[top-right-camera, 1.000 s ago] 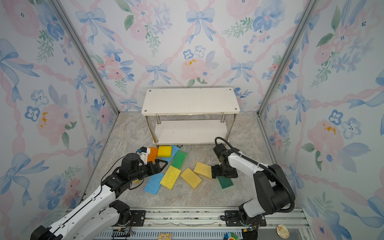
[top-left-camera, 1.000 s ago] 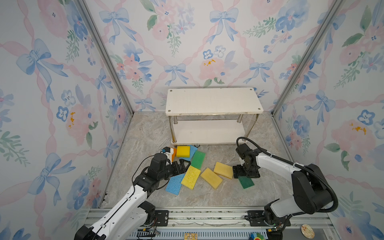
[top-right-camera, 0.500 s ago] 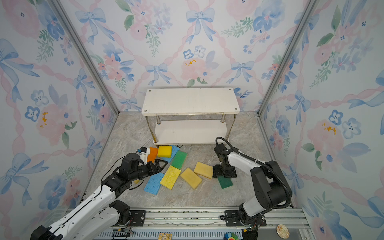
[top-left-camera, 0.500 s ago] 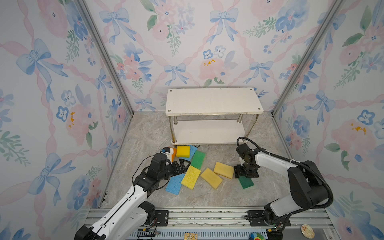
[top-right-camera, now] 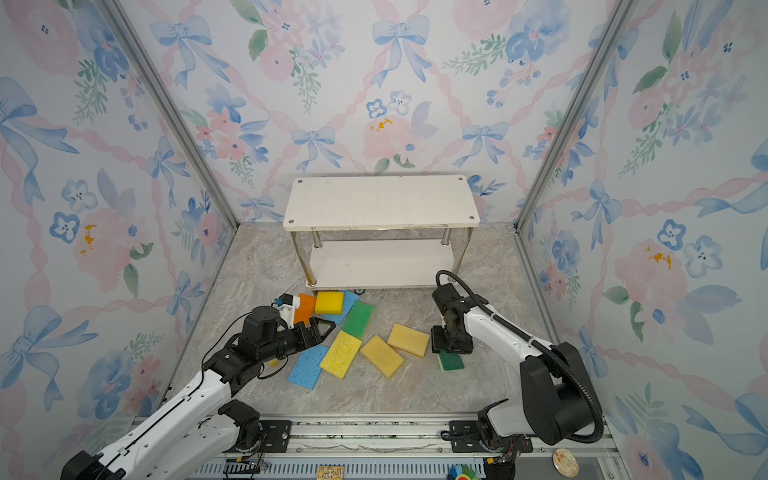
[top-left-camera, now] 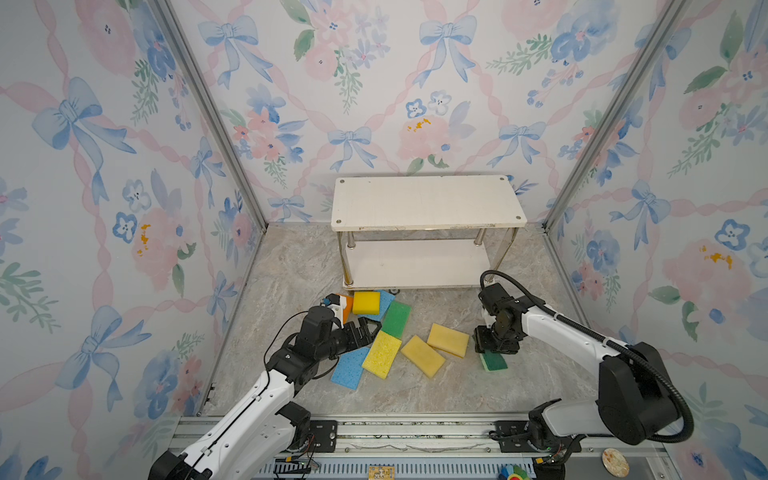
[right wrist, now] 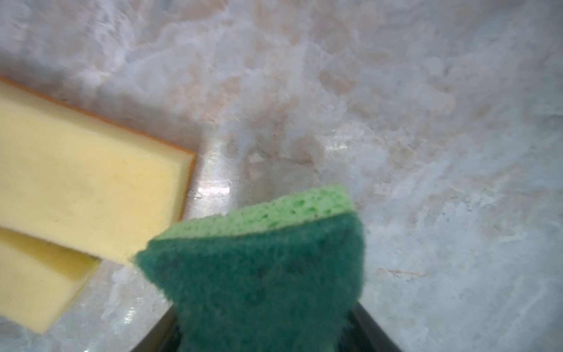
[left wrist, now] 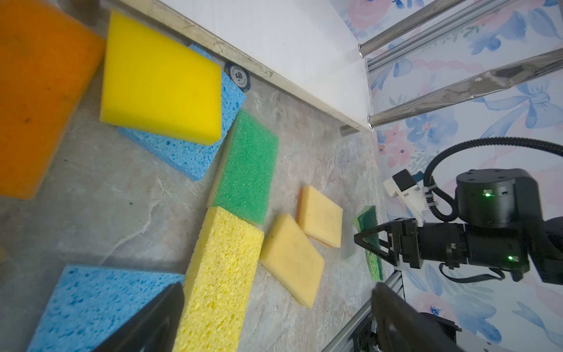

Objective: Place and organize the cleaning sponges onto the shelf
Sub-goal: 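Close the right gripper on the dark green sponge and lift it, then carry the dark green sponge toward the left gripper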

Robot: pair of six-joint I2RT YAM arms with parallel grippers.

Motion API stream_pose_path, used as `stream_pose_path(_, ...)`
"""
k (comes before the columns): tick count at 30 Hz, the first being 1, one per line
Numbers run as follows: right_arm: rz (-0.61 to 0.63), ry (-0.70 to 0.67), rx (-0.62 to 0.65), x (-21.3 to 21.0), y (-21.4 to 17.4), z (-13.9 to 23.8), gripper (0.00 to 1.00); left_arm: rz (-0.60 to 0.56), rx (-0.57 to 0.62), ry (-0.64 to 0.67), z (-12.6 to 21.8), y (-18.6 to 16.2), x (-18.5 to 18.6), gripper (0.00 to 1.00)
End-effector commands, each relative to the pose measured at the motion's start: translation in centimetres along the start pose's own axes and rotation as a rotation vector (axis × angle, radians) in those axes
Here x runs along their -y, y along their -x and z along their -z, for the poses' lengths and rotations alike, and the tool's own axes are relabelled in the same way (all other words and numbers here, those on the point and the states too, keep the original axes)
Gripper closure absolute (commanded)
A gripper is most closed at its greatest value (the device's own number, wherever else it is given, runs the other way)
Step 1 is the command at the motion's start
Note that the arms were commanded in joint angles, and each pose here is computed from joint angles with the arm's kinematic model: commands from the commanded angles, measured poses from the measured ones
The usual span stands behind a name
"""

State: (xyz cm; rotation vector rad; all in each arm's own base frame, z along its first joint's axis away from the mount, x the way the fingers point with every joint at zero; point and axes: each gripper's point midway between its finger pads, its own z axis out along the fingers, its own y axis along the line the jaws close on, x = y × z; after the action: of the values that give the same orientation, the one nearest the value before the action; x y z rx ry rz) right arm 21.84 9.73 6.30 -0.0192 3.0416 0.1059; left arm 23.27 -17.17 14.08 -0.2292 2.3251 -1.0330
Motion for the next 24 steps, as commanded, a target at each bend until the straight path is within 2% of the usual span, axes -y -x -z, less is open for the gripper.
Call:
stream_pose_path(1,0.002,0.060,0.044,-1.2,0.2,3.4,0.36,0.007,-0.002,-0.045,0.0,0.0,0.9,0.02)
stream_pose_path(5,0.051,0.157,0.119,-4.4,1.3,6.1,0.35,0.025,0.016,-0.136,-0.2,0.5,2.9,0.02)
stream_pose_path(13,0.239,0.327,0.163,-15.2,2.3,8.7,0.34,0.076,0.069,-0.386,-0.2,1.7,8.8,0.02)
stream_pose_path(17,0.291,0.410,0.150,-19.3,2.0,9.2,0.34,0.089,0.098,-0.417,0.2,2.1,9.8,0.11)
stream_pose_path(24,0.335,0.514,0.134,-23.2,1.2,10.1,0.34,0.119,0.088,-0.432,0.4,1.6,10.0,0.25)
